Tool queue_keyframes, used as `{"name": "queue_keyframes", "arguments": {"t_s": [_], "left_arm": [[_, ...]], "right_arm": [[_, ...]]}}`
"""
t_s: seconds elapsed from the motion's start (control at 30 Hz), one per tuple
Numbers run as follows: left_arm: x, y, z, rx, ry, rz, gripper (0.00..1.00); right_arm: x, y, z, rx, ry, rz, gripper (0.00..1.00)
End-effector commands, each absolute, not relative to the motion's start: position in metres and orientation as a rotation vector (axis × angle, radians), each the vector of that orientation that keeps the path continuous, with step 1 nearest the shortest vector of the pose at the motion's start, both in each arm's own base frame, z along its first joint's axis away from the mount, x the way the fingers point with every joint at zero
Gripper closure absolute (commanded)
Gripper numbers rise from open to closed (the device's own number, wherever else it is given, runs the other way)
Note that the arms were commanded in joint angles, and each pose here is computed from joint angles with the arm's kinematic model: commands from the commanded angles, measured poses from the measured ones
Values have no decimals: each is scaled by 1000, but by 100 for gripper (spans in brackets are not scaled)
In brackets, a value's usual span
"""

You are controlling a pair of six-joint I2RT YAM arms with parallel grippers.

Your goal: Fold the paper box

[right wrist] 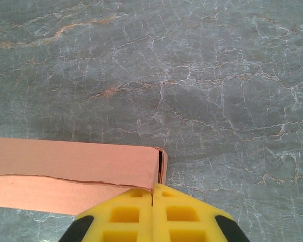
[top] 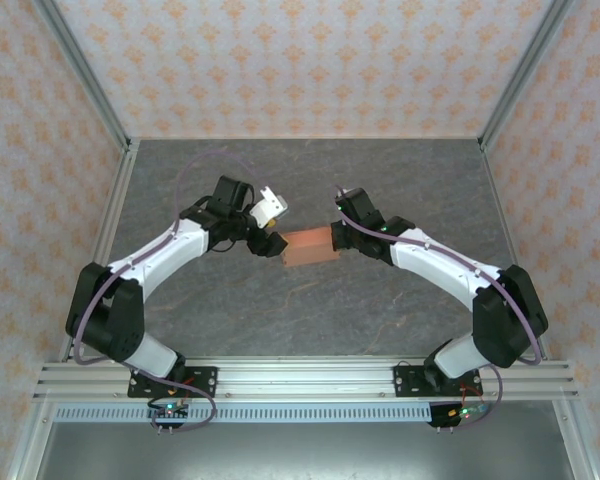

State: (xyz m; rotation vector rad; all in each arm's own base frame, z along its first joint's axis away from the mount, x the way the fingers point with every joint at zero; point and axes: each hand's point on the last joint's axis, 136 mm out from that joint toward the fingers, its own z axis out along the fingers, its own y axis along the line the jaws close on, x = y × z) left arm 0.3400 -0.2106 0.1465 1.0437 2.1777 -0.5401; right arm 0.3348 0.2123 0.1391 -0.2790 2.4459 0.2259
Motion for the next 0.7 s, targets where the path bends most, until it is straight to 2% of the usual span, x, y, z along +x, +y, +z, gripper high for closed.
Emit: {"name": "queue_keyframes", "arguments": {"t_s": [0.0, 0.33, 0.67], "left_arm": [[342, -197, 157, 826, 2233, -513, 36], [324, -203, 138, 828, 2307, -421, 48], [337, -209, 136, 849, 2328, -362, 73]], "right_arm": [[331, 208, 147, -260, 2439, 202, 100], [331, 207, 149, -260, 2434, 197, 100], [330, 207, 148, -261, 2436, 200, 100]]}}
